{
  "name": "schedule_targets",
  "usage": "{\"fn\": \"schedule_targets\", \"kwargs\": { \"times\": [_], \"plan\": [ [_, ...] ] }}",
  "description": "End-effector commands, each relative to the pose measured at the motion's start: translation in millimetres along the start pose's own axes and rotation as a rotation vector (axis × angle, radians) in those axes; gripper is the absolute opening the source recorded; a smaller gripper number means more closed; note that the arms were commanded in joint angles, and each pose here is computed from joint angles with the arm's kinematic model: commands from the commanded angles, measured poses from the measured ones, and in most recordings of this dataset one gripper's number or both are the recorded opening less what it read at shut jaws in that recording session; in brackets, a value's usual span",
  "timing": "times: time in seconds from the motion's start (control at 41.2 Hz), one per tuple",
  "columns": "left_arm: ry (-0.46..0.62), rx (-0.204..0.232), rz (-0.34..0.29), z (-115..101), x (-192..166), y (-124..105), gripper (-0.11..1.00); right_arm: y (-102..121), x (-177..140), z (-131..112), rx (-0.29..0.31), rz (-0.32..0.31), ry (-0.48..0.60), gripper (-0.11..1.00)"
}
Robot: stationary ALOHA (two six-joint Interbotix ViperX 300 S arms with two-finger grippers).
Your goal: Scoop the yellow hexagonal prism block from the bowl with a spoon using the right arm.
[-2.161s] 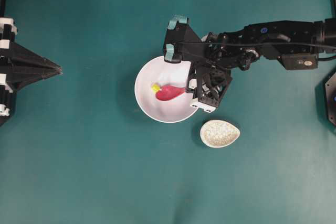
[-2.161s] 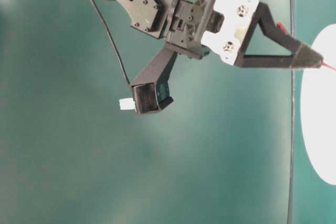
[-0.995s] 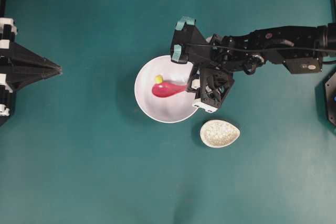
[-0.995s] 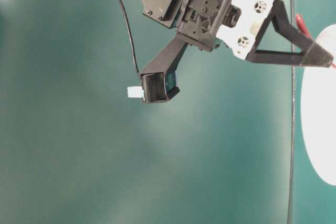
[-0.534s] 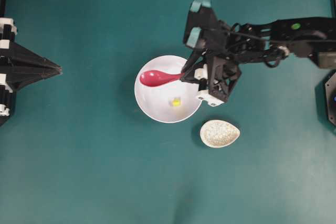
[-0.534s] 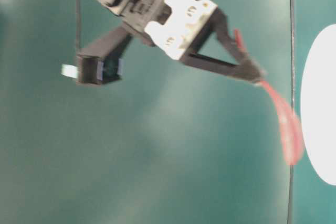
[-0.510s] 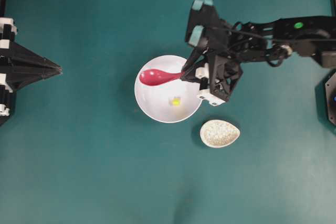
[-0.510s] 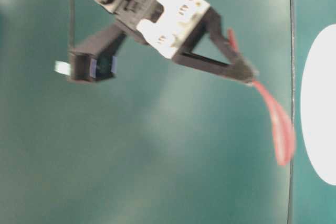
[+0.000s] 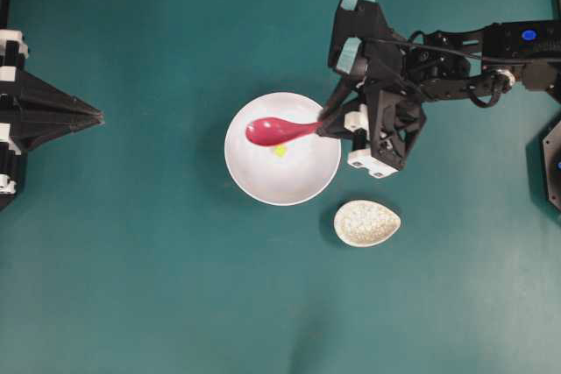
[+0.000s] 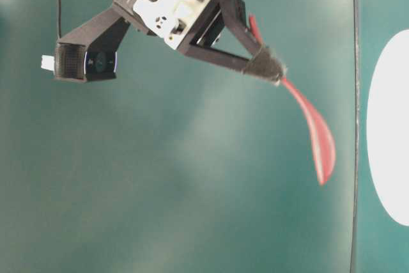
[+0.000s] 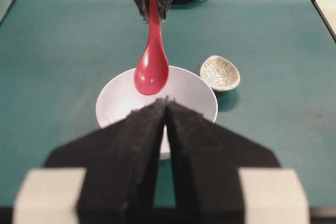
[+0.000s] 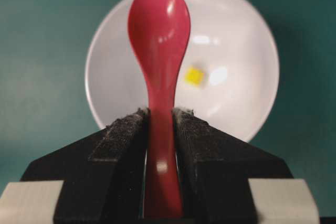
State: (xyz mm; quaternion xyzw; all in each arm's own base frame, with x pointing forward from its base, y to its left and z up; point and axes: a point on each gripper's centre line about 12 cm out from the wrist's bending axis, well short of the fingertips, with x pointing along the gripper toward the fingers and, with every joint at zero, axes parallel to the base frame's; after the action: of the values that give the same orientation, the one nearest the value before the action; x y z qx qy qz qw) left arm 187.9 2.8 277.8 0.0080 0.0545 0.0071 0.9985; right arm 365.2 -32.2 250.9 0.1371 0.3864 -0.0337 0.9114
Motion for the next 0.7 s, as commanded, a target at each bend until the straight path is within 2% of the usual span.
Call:
{"fn": "schedule_targets", "kwargs": {
  "times": [0.0,0.17,0.413,0.534,0.68],
  "plan": [
    [-0.026,0.004,0.003,11,1,1,0.08,3,-15,5,-0.004,0.01,0.008,0.21],
    [-0.026,0.004,0.002,11,1,0,0.08,6,-26,0,-0.007,0.025,0.114,0.21],
    [-0.023,0.004,0.003,11,2,1,0.08,10,-35,-4,-0.011,0.037,0.202,0.21],
    [-0.021,0.003,0.003,11,2,1,0.08,10,-37,-8,0.024,0.035,0.247,0.21],
    [-0.023,0.004,0.003,11,2,1,0.08,6,-41,-9,0.05,-0.004,0.289,0.22]
  ]
}}
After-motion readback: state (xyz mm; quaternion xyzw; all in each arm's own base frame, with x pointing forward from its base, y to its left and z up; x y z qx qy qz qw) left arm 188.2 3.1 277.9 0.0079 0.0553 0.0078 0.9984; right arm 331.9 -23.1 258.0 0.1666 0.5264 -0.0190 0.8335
